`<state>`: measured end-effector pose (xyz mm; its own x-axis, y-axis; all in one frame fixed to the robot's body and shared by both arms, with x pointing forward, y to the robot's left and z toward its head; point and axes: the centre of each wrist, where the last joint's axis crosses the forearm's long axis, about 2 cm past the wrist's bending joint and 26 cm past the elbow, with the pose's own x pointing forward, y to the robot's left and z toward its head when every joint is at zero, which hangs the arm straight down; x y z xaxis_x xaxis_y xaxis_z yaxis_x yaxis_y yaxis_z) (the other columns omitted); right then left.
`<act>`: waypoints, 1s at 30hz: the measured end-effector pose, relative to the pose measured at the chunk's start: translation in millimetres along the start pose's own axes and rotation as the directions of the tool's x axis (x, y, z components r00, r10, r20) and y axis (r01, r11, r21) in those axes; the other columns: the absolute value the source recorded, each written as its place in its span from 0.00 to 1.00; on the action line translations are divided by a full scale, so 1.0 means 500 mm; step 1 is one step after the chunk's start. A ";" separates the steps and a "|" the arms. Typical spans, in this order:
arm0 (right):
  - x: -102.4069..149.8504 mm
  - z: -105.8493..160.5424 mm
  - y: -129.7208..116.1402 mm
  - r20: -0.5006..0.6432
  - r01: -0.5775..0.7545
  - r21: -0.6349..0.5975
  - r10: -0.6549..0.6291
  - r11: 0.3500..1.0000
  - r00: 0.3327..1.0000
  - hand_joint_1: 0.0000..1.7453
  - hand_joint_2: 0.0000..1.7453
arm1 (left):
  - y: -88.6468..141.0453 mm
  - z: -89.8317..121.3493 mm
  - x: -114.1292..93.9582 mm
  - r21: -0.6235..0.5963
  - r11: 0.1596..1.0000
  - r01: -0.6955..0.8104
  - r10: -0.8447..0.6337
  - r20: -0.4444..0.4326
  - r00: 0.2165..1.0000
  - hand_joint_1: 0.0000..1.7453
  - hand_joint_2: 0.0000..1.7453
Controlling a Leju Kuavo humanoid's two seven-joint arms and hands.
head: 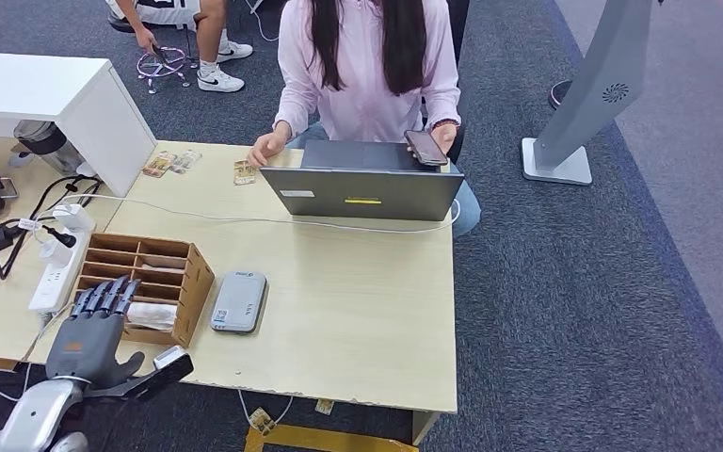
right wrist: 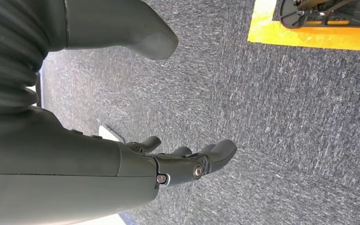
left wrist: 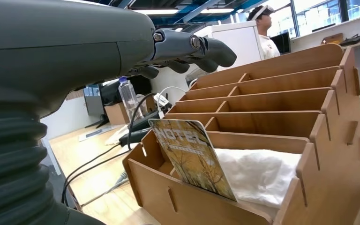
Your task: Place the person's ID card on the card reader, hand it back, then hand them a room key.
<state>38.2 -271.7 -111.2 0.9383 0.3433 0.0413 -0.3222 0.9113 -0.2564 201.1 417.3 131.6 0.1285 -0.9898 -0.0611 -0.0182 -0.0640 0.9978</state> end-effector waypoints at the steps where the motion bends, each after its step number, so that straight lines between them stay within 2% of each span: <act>1: 0.000 0.000 0.000 0.000 -0.001 0.000 0.001 1.000 1.000 0.00 1.00 | -0.001 -0.001 0.001 -0.001 1.000 0.000 0.000 0.001 1.000 0.00 1.00; 3: 0.000 0.000 0.000 0.001 -0.004 -0.002 0.004 1.000 1.000 0.00 1.00 | -0.002 -0.001 0.003 -0.003 1.000 0.000 0.000 0.004 1.000 0.00 1.00; 7: 0.000 0.000 0.001 0.002 -0.008 -0.002 0.008 1.000 1.000 0.00 1.00 | -0.003 -0.003 0.003 -0.004 1.000 0.000 0.000 0.004 1.000 1.00 1.00; 30: 0.000 0.000 0.001 0.005 -0.005 0.001 0.005 1.000 1.000 0.00 1.00 | -0.002 -0.004 0.006 0.014 0.999 -0.036 0.036 0.001 0.999 1.00 1.00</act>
<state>38.2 -271.4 -111.1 0.9360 0.3491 0.0445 -0.3271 0.9098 -0.2555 203.6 414.4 130.2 0.1267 -0.9916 -0.0249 -0.0363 -0.0297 0.9989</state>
